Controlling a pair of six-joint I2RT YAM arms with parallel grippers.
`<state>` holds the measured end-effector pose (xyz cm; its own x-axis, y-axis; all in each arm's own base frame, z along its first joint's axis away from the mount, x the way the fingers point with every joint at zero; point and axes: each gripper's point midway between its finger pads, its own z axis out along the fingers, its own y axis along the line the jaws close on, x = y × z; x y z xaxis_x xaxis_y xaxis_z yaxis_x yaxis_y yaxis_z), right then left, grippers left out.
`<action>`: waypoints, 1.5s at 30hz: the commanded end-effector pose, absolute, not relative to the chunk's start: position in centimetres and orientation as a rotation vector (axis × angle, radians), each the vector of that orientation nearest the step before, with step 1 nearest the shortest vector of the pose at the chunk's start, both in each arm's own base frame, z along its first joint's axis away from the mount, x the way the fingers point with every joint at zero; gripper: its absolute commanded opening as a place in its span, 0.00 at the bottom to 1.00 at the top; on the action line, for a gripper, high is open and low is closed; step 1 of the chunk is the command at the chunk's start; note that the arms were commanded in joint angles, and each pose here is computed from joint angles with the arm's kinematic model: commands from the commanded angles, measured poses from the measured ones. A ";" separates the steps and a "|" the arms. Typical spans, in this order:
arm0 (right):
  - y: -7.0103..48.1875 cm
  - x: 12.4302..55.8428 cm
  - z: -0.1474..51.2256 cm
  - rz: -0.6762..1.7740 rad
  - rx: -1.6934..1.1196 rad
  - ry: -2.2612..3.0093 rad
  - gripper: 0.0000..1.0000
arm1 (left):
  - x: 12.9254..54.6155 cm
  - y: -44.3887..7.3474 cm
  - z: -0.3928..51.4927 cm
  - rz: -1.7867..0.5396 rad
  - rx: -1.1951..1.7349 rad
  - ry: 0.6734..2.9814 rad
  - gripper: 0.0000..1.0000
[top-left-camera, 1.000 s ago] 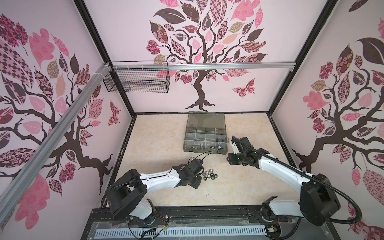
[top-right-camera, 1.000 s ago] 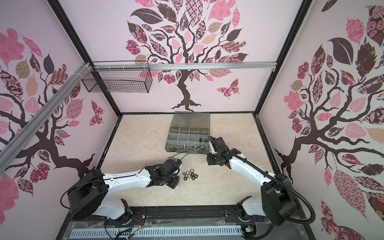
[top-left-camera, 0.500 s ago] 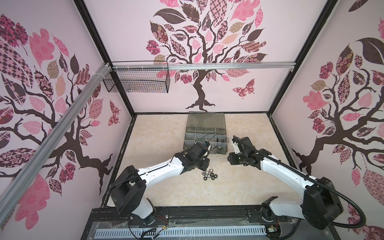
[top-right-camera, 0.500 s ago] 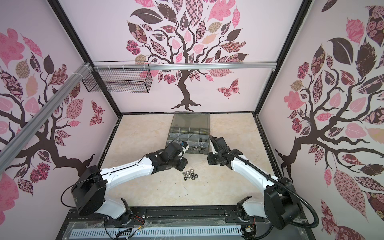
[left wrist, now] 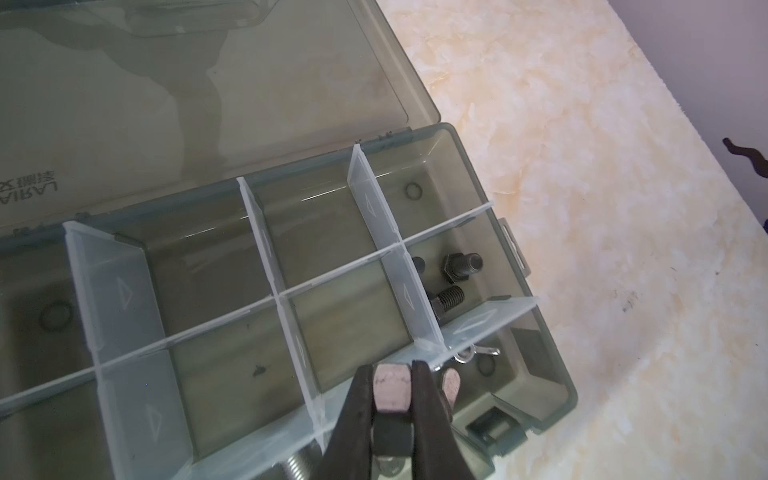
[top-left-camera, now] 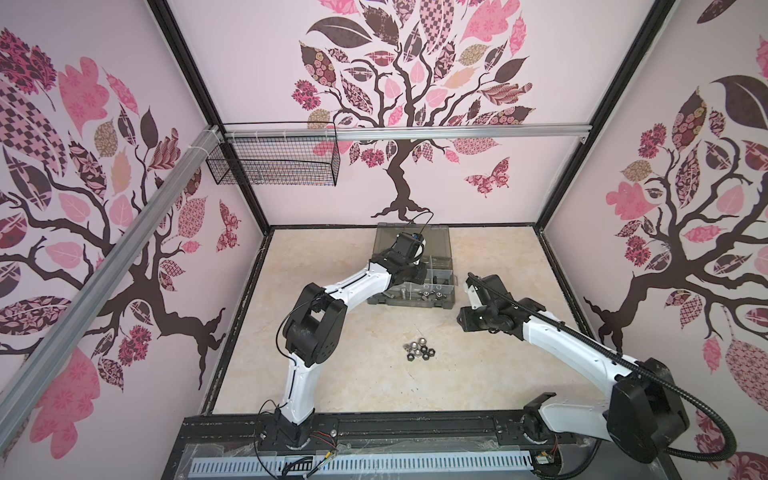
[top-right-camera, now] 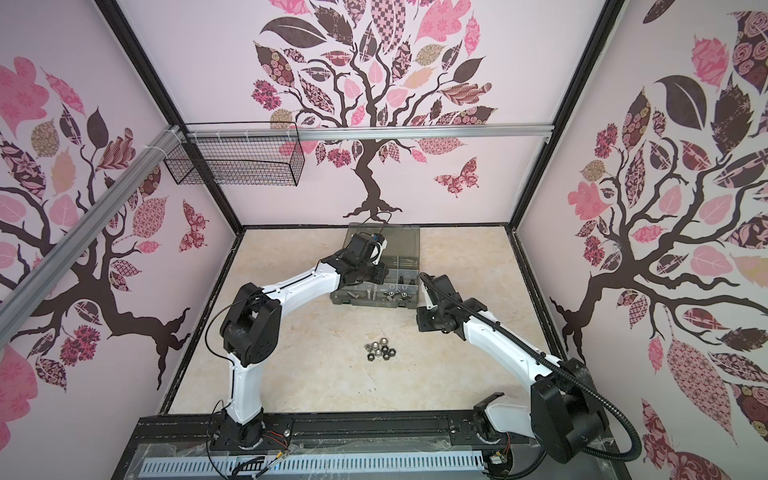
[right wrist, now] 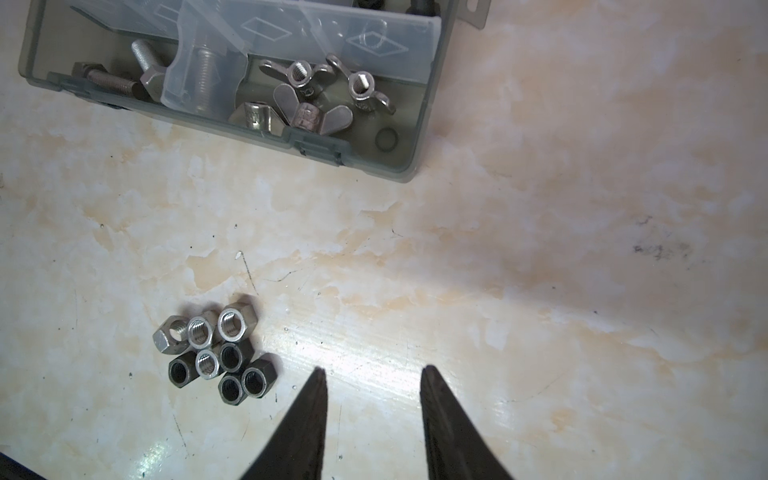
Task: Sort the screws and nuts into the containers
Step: 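Carry the silver nut into the organizer box and open the left gripper, then withdraw the left gripper while the right gripper reaches toward the nut pile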
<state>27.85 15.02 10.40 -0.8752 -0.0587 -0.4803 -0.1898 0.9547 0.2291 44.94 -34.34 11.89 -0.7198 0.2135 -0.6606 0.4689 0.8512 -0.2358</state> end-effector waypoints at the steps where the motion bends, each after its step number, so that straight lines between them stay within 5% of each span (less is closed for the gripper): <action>1: 14.9 27.9 12.2 0.365 -0.177 2.593 0.40 | 46.7 -35.8 13.2 -0.558 0.519 2.339 0.14; 9: 14.9 28.0 11.7 0.353 -0.181 2.612 0.40 | 47.7 -36.3 11.2 -0.574 0.502 2.357 0.20; 14: 15.0 28.2 11.7 0.352 -0.180 2.610 0.41 | 47.8 -35.9 10.9 -0.568 0.498 2.362 0.36; 22: 15.2 28.8 11.9 0.343 -0.208 2.599 0.41 | 46.6 -34.7 15.1 -0.605 0.478 2.289 0.38; 29: 16.3 29.6 12.4 0.364 -0.266 2.581 0.41 | 41.9 -29.4 19.6 -0.636 0.379 2.207 0.39; 45: 26.2 26.4 10.4 0.415 -0.715 2.575 0.41 | 26.4 -15.8 19.6 -0.540 0.164 2.202 0.41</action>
<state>26.64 24.30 10.46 -0.7995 -0.3584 -0.4820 -0.4897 0.8536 0.1775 28.12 -17.76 21.25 -0.6112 -0.0391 -0.7905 0.3558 0.8786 -0.3185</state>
